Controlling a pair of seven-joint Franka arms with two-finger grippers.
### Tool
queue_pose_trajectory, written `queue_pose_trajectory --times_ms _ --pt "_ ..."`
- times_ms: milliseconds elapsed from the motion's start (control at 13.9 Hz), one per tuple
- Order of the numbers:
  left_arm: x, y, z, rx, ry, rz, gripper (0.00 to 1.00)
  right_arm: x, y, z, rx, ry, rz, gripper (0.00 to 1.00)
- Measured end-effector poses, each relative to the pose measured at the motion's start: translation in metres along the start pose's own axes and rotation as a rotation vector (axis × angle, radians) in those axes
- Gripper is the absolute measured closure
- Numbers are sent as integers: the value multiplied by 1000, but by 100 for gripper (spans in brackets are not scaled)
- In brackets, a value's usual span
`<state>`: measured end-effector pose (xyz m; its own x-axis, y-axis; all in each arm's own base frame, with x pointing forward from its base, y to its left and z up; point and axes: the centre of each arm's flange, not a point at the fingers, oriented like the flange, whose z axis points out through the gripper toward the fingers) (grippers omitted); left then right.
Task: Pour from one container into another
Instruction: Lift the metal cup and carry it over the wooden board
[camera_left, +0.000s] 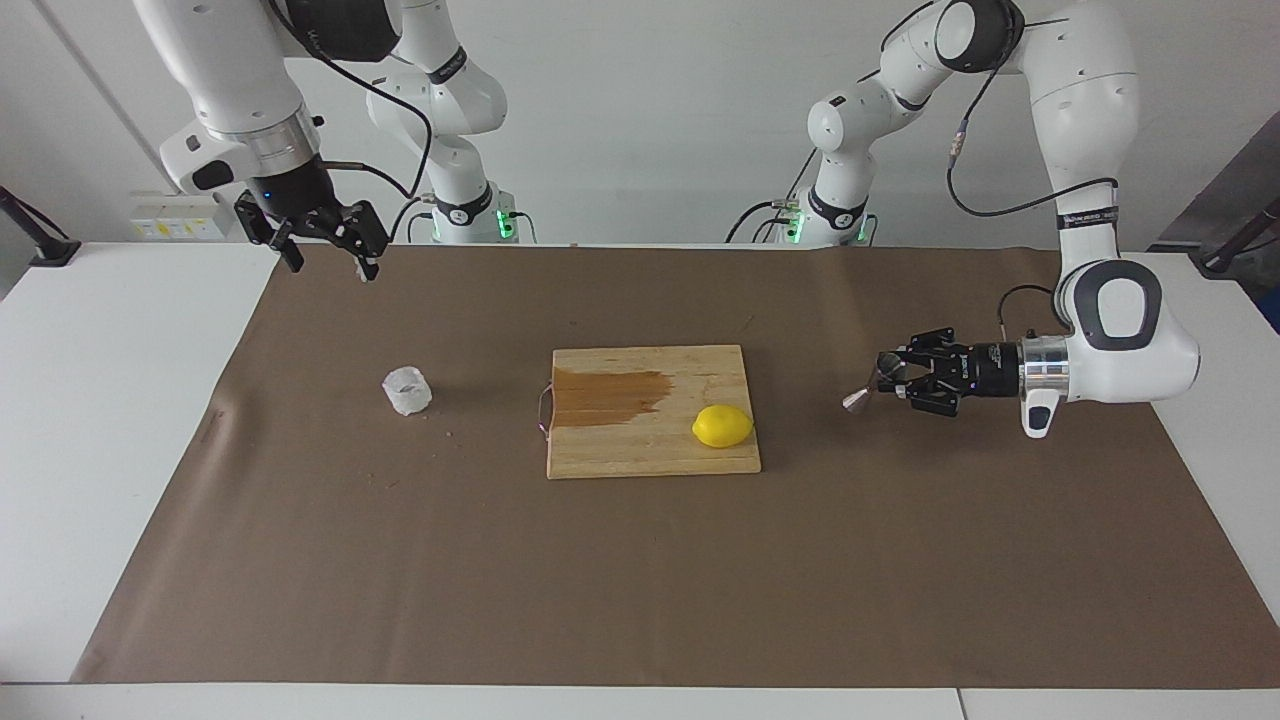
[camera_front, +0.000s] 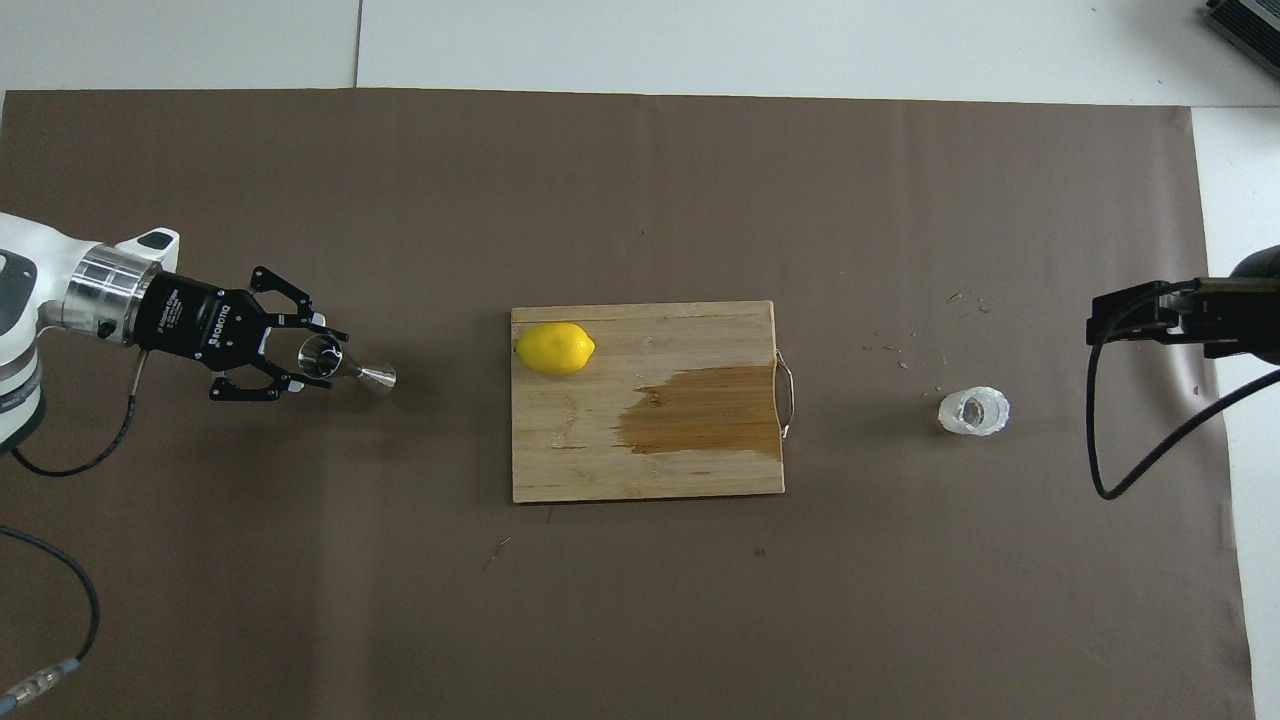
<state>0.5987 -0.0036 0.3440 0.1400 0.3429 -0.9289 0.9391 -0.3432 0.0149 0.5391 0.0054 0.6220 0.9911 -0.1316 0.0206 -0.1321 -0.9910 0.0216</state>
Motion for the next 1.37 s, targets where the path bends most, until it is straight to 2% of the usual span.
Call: queue_pose_trajectory --times_ms 216,360,721,865,1153,1369 --pt "-34 23 45 19 -69 21 50 0 0 0 0 0 0 0" --pt "-61 35 74 37 -78 45 50 0 0 0 0 0 0 0" --pt "-123 56 131 28 20 17 50 0 0 0 0 0 0 0" --pt "-140 66 161 -6 45 -35 50 0 0 0 0 0 0 0" --pt "-151 74 230 -92 65 -170 50 0 0 0 0 0 0 0" --pt "-157 74 272 -148 96 -217 50 0 0 0 0 0 0 0"
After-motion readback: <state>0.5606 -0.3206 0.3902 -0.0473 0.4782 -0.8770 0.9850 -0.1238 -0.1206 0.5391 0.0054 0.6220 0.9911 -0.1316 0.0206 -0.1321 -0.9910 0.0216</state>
